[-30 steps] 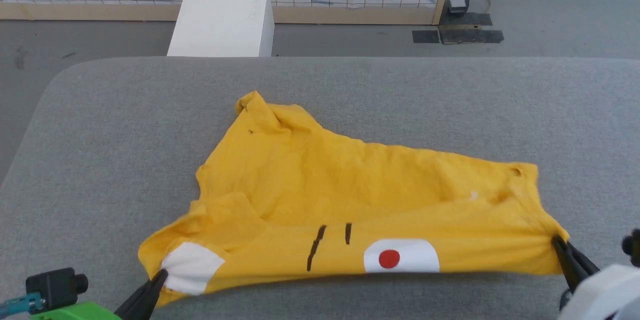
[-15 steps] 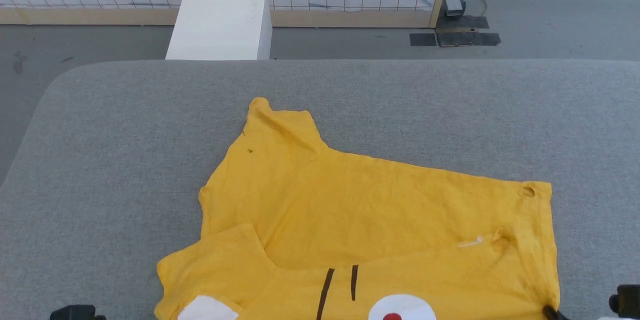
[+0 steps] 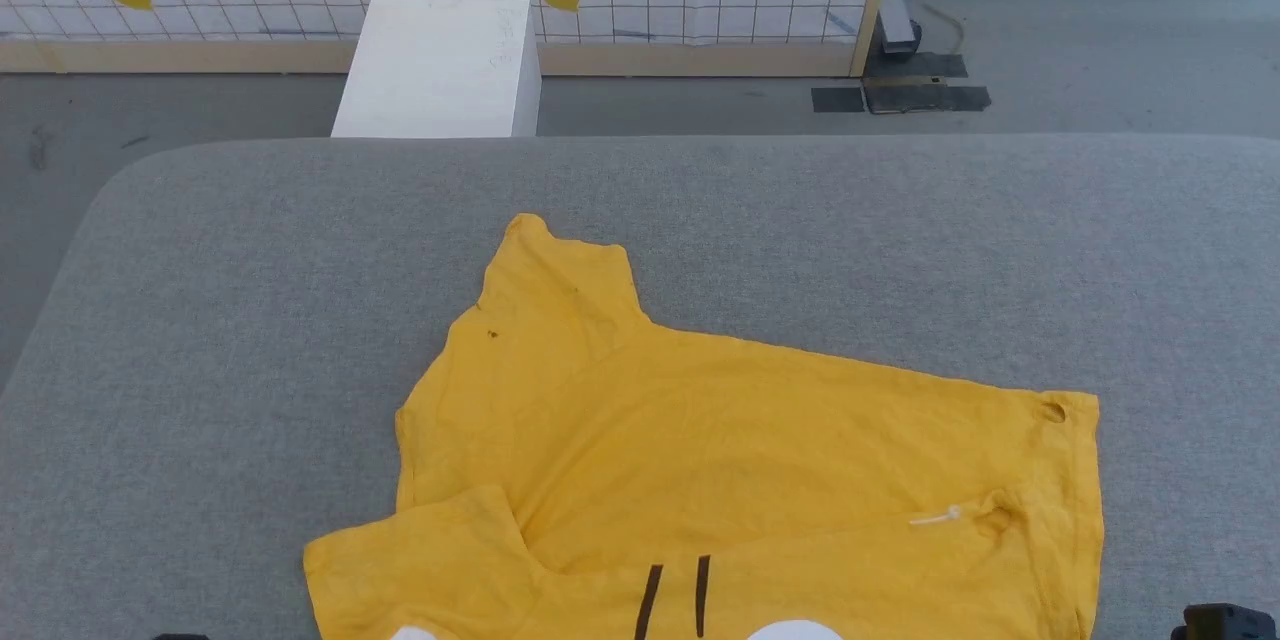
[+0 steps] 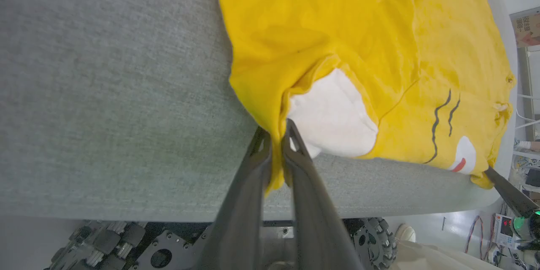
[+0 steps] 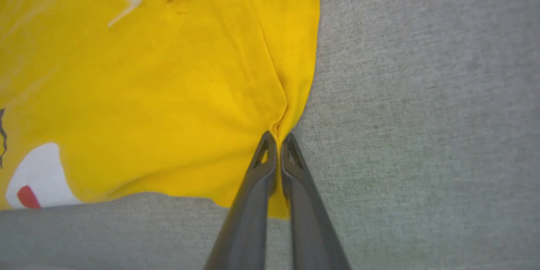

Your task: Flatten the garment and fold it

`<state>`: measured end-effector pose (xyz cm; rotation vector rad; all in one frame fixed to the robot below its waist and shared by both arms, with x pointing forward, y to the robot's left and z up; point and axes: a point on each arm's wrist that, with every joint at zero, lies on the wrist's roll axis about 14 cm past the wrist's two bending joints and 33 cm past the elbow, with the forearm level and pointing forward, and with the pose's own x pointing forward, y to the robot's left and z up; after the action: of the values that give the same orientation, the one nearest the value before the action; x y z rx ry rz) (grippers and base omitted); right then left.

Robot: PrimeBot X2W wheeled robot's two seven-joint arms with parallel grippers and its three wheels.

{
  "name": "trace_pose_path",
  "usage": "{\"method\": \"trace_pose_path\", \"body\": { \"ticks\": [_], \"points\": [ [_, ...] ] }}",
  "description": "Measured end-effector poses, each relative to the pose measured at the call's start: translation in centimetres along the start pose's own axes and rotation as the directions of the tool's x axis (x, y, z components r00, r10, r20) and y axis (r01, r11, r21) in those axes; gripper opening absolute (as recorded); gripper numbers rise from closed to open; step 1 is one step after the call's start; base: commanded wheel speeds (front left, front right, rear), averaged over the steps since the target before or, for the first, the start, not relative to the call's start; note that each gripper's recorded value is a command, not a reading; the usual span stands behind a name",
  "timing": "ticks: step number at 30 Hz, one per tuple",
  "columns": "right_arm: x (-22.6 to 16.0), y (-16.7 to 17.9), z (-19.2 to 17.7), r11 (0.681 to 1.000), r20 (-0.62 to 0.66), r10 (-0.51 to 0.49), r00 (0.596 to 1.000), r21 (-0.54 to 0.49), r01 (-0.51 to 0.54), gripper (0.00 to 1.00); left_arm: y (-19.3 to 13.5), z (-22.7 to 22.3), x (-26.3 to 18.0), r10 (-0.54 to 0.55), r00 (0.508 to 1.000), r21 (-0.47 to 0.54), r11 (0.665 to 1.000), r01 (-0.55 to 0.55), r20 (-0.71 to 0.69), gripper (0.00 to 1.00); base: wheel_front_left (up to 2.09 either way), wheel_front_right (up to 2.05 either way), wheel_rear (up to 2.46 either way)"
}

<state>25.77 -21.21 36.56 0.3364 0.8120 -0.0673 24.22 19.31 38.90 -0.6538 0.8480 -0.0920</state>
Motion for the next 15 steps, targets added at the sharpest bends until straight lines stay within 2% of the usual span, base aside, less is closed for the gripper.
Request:
{"method": "trace_pose_path", "body": {
  "ticks": [1,6,11,13,14,15],
  "points": [
    [0.0,0.1,0.1,1.0,0.007,0.003,1.0,0.0,-0.003,1.0,-0.1,0.4,0.1,-0.001,1.0,0.003,1.0,0.001,0.023,1.0,0.0,0.0,0.0],
    [-0.2,0.4,1.0,1.0,0.044,0.013,0.999,-0.009,-0.012,1.0,-0.6,1.4,0.1,-0.023,0.997,0.019,1.0,0.022,0.075,1.0,0.0,0.0,0.0],
    [-1.4,0.9,4.8,0.999,0.166,0.023,0.986,-0.04,-0.016,1.0,-1.9,3.6,-0.7,-0.065,0.983,0.055,0.997,0.056,0.169,1.0,0.0,0.0,0.0],
    [-2.2,1.0,7.0,0.998,0.249,0.025,0.968,-0.054,-0.012,1.0,-2.4,5.9,-1.5,-0.08,0.959,0.087,0.995,0.058,0.273,1.0,0.0,0.0,0.0],
    [-3.1,1.2,9.1,0.997,0.338,0.031,0.94,-0.076,-0.005,1.0,-2.9,8.6,-2.5,-0.094,0.912,0.139,0.989,0.041,0.398,1.0,0.0,0.0,0.0],
    [-3.4,1.5,9.9,0.996,0.376,0.037,0.926,-0.087,-0.005,1.0,-3.3,9.6,-2.9,-0.102,0.889,0.162,0.986,0.032,0.446,1.0,0.0,0.0,0.0]
  ]
}}
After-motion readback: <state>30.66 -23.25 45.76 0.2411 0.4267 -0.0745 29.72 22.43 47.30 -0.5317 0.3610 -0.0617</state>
